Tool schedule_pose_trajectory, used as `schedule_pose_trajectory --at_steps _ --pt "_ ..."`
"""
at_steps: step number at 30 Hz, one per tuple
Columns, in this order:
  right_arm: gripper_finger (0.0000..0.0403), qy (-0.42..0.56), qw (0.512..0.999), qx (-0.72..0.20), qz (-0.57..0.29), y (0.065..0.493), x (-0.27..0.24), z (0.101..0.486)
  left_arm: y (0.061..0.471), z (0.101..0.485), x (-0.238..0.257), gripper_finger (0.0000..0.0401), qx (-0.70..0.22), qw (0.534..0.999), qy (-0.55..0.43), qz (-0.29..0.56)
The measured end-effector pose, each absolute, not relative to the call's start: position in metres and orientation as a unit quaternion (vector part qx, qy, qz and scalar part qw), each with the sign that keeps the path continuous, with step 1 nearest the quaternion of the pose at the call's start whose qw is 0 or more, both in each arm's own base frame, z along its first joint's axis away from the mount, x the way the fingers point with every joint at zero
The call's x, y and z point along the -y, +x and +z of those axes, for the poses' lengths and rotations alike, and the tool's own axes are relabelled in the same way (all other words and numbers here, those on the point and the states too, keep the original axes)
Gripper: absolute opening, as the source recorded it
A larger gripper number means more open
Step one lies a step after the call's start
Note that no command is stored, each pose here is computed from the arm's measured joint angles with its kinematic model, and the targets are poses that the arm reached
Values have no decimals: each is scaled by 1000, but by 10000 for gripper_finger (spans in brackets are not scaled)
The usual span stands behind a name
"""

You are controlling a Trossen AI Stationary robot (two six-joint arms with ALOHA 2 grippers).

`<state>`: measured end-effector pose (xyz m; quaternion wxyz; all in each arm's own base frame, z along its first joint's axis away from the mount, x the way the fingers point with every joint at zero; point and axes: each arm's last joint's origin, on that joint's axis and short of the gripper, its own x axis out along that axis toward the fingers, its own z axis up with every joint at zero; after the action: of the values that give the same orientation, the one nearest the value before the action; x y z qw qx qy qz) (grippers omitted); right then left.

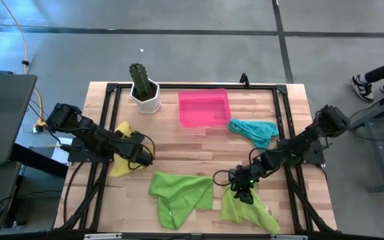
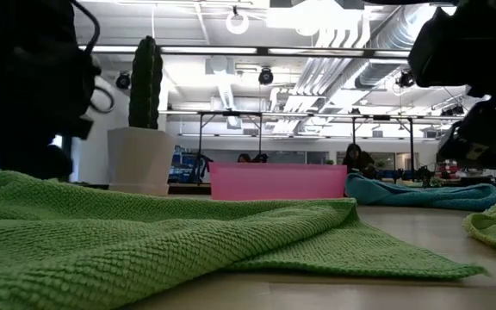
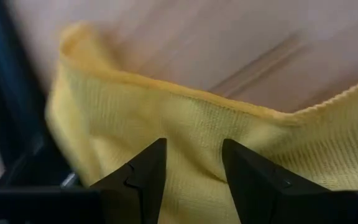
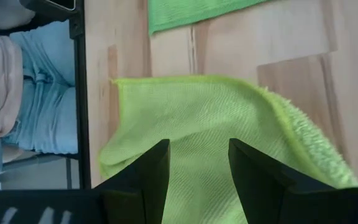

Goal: Roll microfiber towels into tight, uniform cylinder then place into a basket
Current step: Move the yellow microfiber cloth to the middle left of the table, then move the light green microfiber cloth to the middle left of the table

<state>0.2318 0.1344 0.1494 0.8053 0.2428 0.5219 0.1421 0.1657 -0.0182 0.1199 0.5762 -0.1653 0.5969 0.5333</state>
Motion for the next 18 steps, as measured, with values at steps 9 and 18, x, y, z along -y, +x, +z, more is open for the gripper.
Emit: schedule_pose_trajectory --at_steps 9,18 --pt "157 241 811 -515 137 238 -122 149 185 140 24 149 -580 612 -163 512" --pt "157 260 835 -458 160 249 -122 158 236 196 41 149 -497 738 -111 443"
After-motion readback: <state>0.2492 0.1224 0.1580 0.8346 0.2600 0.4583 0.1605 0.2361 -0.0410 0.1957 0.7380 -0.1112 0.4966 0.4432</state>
